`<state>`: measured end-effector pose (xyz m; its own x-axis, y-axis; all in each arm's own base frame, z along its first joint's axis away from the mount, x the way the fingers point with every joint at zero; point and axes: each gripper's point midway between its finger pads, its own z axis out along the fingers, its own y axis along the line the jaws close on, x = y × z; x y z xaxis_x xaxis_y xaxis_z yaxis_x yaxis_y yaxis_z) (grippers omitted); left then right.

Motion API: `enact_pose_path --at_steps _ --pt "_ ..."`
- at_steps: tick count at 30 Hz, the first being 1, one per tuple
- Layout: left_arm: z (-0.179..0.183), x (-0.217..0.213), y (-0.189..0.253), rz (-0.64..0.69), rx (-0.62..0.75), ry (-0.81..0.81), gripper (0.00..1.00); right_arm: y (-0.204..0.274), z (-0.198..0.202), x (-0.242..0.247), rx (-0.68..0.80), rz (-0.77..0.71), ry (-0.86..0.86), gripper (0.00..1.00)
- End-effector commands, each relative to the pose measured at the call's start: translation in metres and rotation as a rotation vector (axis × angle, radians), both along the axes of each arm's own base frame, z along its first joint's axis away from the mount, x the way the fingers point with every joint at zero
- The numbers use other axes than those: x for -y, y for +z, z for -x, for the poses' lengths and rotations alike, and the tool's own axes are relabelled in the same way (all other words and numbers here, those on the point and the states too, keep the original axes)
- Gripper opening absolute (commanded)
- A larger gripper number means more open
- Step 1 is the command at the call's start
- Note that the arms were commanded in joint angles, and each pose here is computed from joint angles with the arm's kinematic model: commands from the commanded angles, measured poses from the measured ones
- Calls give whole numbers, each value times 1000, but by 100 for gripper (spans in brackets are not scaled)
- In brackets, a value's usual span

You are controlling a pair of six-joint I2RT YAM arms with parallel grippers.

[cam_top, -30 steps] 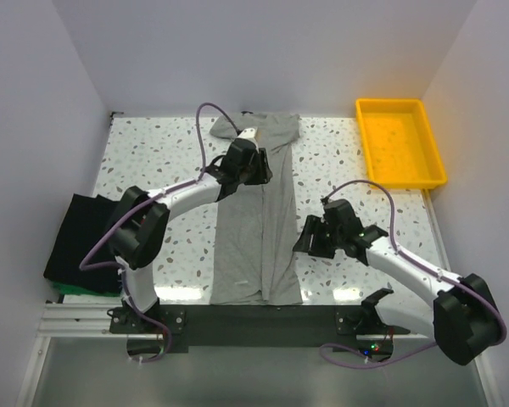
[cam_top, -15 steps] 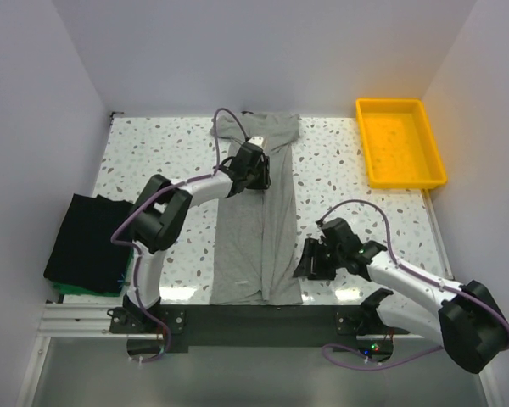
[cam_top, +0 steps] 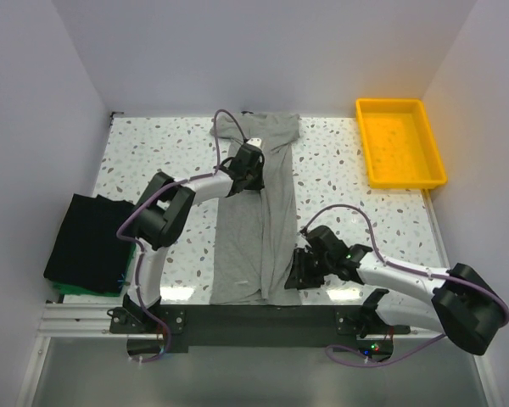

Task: Fold and stack the t-shirts
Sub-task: Fold the tshirt

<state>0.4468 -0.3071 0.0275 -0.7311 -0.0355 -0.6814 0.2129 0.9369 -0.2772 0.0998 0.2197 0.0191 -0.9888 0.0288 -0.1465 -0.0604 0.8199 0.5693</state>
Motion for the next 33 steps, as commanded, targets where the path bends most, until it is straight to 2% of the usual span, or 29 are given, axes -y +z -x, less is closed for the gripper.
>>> enact_pose_path --at_steps 1,2,6,13,19,22,23,24,28,31,33 --pt "-18 -4 10 -6 53 17 14 -17 15 13 -71 64 -23 34" --pt "-19 -6 10 -11 56 23 13 -17 18 16 -77 69 -28 25" --pt "-21 -12 9 -13 51 35 11 -11 21 25 -68 79 -58 10" --pt "-22 -15 8 -7 50 39 9 1 33 38 -70 62 -95 1" --pt "-27 -6 24 44 85 17 11 -6 37 44 -71 81 -95 5" --pt "-29 -2 41 70 113 3 15 -9 34 46 -53 103 -85 12" --pt "-30 -1 52 80 130 -1 18 -10 33 47 -51 112 -86 13" --pt "-30 0 59 88 140 -8 25 -10 32 48 -43 118 -83 19" --pt "-28 2 97 122 187 -27 36 -5 25 49 -3 135 -74 36" --pt "-16 -2 125 158 196 -26 45 4 16 51 46 158 -71 39" --pt "1 -12 135 167 165 4 47 19 9 52 90 163 -68 39"
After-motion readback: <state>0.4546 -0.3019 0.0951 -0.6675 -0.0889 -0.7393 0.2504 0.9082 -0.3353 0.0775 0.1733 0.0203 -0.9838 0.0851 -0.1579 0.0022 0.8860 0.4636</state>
